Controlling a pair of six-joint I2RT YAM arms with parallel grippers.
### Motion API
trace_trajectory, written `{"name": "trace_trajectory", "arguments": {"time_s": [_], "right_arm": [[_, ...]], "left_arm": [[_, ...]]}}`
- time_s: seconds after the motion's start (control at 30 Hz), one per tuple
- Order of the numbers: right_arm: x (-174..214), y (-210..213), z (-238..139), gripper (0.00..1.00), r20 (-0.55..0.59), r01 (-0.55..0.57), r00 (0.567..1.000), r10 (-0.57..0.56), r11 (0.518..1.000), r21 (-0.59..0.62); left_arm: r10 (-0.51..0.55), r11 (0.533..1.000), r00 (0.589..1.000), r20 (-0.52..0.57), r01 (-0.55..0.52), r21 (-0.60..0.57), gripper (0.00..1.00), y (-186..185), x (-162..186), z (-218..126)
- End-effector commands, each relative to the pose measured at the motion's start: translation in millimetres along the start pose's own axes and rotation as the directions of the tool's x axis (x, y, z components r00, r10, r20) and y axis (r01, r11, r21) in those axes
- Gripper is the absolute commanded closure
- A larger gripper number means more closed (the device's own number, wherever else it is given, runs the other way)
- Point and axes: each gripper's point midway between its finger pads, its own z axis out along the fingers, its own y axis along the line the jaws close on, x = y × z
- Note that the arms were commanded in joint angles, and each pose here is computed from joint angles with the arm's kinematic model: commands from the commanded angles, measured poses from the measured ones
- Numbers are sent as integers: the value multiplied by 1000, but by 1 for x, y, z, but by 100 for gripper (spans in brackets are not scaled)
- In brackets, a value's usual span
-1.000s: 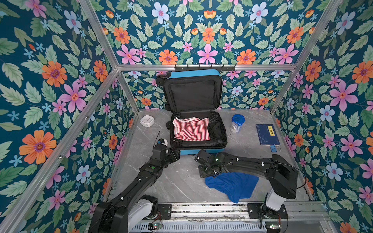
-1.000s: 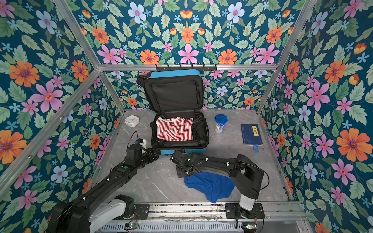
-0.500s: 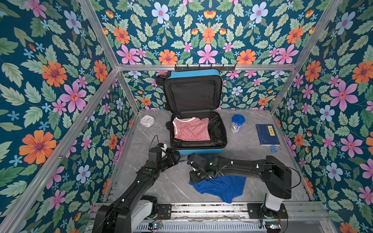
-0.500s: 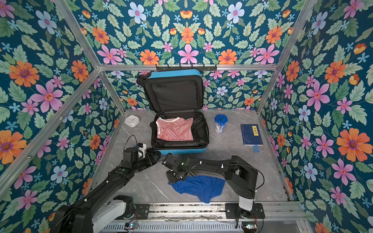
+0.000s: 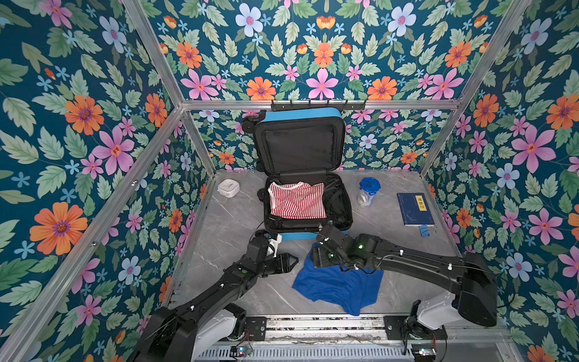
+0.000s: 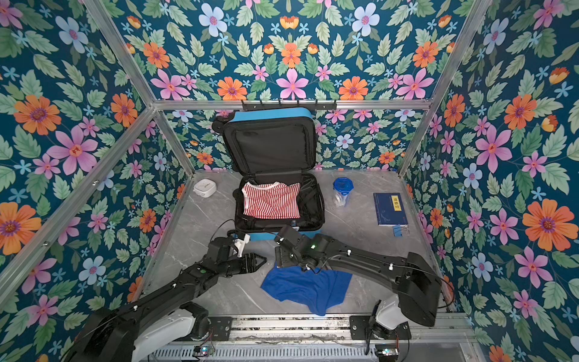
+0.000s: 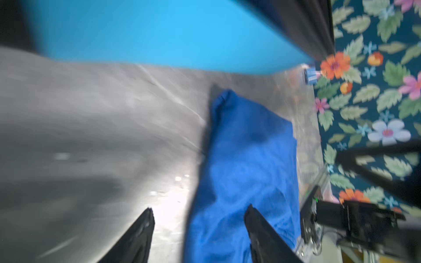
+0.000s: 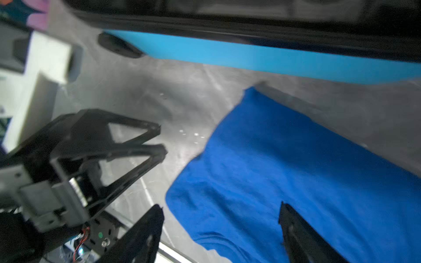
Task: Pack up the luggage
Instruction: 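Bring the left gripper to the blue cloth and grasp its edges with both grippers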
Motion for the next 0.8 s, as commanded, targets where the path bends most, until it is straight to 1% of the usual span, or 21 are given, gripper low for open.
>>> {"name": "trace_trajectory", "arguments": {"time_s": [0.0, 0.07, 0.17, 0.23, 0.3, 0.5, 0.63, 0.77], "right_arm": [[13, -61, -9, 17, 7, -171, 985, 172, 974, 150], [25, -94, -15, 17, 13, -269, 962, 271, 946, 182], [45, -134, -25, 16, 40, -383, 922, 384, 899, 213], [62, -157, -31, 14, 48, -441, 895, 443, 865, 239], [77, -173, -35, 13, 58, -491, 869, 492, 838, 239], [110, -190, -31, 11, 68, -580, 813, 579, 792, 189], [119, -193, -23, 13, 51, -596, 799, 599, 780, 191], [123, -187, -7, 16, 9, -597, 795, 606, 781, 183]], "left_arm": [[14, 1000, 998, 54, -15, 16, 33, -9, -11, 10], [26, 999, 999, 31, -27, 21, 34, -12, -7, 18], [54, 999, 998, 10, -54, 6, 35, -16, -3, 26], [61, 998, 998, 3, -61, 1, 35, -16, -2, 30], [66, 998, 998, -8, -66, 0, 35, -16, 1, 34], [81, 997, 996, -49, -81, -1, 36, -17, 10, 48], [95, 995, 993, -67, -95, -5, 36, -18, 12, 56], [101, 995, 992, -79, -102, -8, 37, -19, 15, 61]]}}
